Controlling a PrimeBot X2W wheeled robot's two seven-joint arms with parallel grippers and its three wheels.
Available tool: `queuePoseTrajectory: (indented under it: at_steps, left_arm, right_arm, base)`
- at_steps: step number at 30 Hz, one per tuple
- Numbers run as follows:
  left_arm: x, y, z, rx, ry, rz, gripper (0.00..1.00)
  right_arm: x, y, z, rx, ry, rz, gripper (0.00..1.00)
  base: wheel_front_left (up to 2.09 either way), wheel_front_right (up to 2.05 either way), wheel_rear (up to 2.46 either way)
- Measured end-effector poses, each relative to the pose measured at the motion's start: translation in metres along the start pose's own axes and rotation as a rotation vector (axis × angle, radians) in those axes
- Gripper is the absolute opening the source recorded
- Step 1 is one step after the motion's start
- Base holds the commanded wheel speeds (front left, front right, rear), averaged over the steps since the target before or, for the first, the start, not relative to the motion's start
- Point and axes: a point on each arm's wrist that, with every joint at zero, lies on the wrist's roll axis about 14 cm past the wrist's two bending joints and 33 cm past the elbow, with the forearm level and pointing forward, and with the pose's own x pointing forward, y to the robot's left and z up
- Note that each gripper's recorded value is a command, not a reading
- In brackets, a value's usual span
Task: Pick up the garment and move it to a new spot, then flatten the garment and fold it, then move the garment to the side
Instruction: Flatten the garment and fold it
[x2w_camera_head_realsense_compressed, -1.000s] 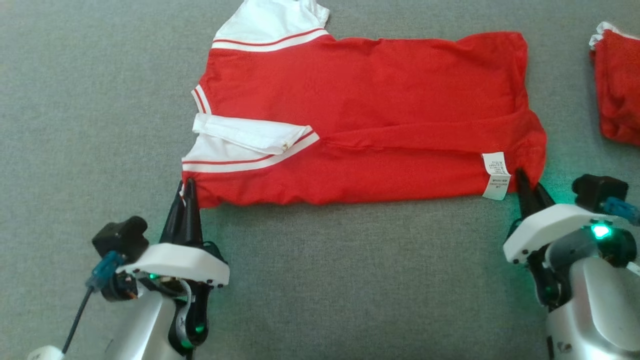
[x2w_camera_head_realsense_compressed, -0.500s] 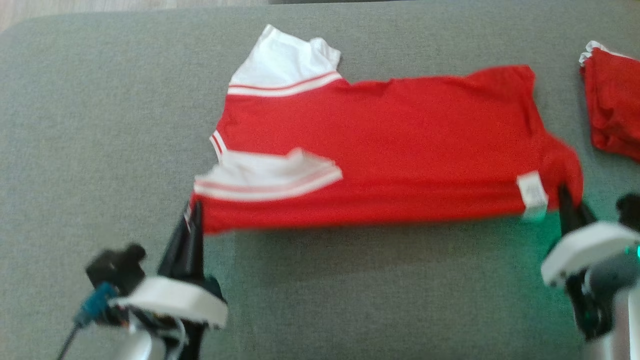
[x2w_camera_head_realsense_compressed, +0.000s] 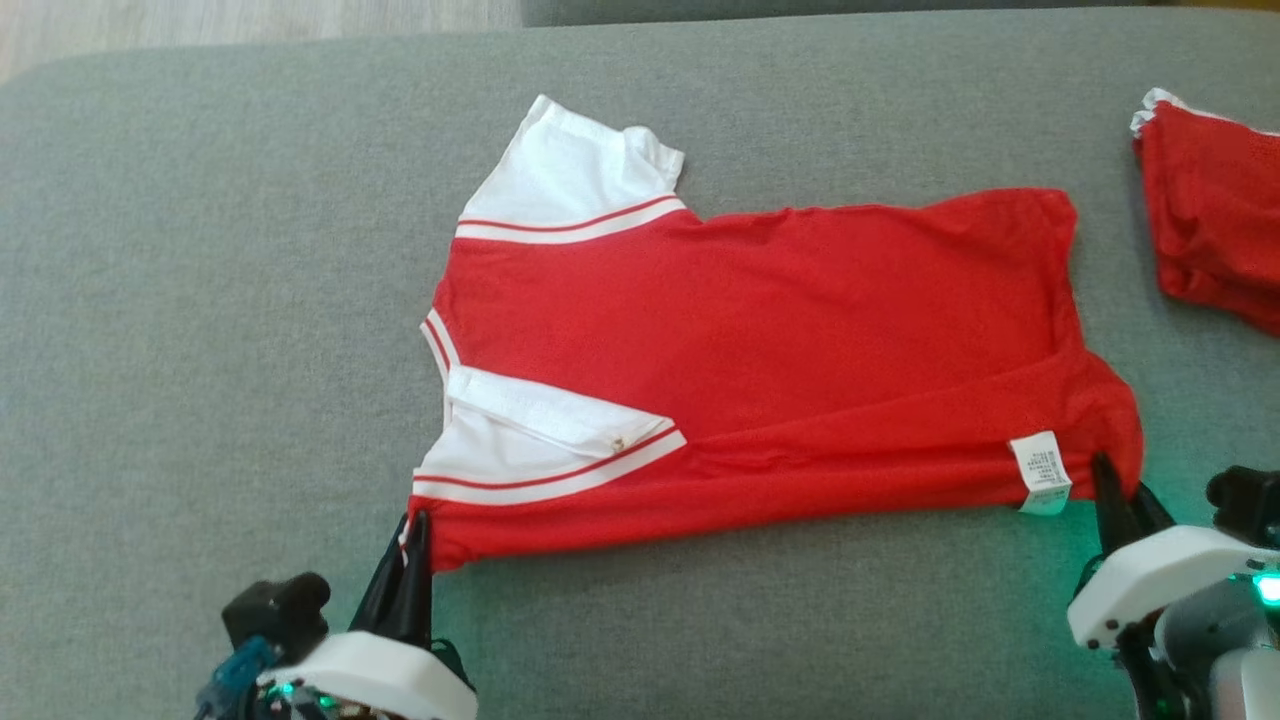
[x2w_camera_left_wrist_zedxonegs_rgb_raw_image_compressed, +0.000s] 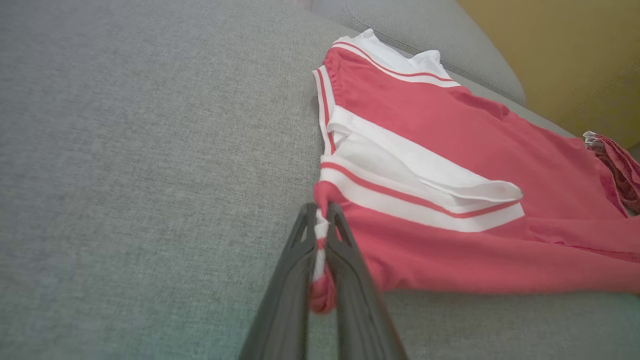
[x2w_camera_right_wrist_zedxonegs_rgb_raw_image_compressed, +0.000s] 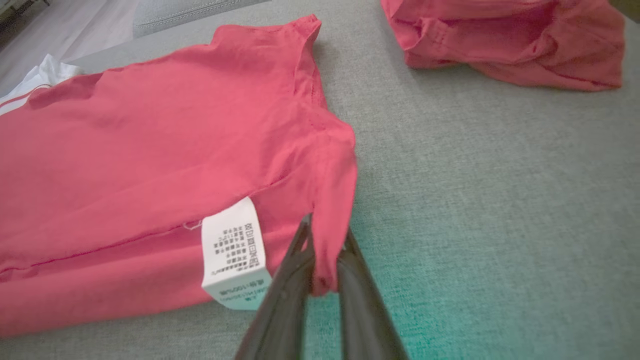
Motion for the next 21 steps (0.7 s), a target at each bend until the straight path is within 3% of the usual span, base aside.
queuePoseTrajectory:
  at_steps: [2,4,5,12,20,21]
  left_arm:
    - [-0.002,0.001,-0.001,-0.004,-0.004,0.003,0.04]
    - [-0.003,0.002,0.0,0.001,-0.01,0.005,0.89]
    - [-0.004,0.003,0.001,0.005,-0.013,0.006,1.0]
    - [0.004,0.007,0.038,0.11,-0.087,-0.013,1.0]
    - [0.054,-0.044,0.173,0.37,-0.299,-0.178,1.0]
    - [0.054,-0.044,0.173,0.37,-0.299,-0.178,1.0]
  right_arm:
    - [-0.002,-0.001,0.001,0.002,-0.01,-0.004,1.0]
    - [-0.006,-0.004,-0.003,0.003,-0.004,-0.01,1.0]
    - [-0.008,-0.005,-0.005,0.004,0.001,-0.014,1.0]
    - [-0.018,-0.019,0.017,-0.006,-0.088,-0.056,1.0]
    - [-0.002,-0.005,0.078,-0.054,-0.231,-0.032,1.0]
    - [-0.002,-0.005,0.078,-0.054,-0.231,-0.032,1.0]
  base:
    - [0.0,0.0,0.0]
    - [0.0,0.0,0.0]
    - [0.0,0.0,0.0]
    - [0.0,0.0,0.0]
    - [0.0,0.0,0.0]
    - [0.0,0.0,0.0]
